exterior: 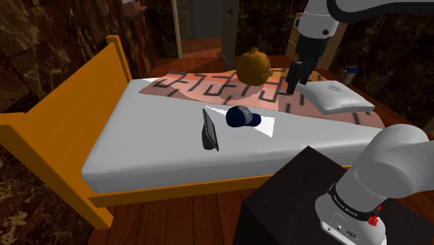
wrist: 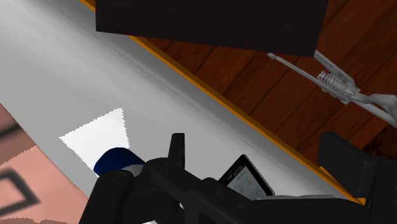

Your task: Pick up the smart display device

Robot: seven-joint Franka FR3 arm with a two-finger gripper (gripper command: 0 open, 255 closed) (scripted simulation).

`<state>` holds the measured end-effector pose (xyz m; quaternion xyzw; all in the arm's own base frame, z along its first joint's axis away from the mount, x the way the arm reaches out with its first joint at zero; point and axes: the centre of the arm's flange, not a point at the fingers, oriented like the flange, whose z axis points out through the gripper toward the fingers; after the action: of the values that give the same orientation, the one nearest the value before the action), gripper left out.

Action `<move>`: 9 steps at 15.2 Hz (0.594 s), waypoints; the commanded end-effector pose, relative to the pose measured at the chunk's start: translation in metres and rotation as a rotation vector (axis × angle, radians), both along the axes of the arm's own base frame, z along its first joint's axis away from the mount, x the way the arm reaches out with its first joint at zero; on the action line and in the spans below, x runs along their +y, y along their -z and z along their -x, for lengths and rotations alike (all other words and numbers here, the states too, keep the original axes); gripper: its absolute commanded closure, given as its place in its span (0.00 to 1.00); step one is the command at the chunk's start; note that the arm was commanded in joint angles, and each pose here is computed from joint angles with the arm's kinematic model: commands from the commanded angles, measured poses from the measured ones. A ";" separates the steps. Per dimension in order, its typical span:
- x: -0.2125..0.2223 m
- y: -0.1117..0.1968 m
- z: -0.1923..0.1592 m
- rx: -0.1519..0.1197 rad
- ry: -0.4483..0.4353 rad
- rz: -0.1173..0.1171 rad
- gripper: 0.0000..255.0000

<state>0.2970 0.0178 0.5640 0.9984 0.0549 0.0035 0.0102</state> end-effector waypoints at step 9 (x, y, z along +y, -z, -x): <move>0.071 0.062 -0.067 0.020 0.125 0.083 0.00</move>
<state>0.3563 0.0786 0.5106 0.9989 0.0013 -0.0082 0.0464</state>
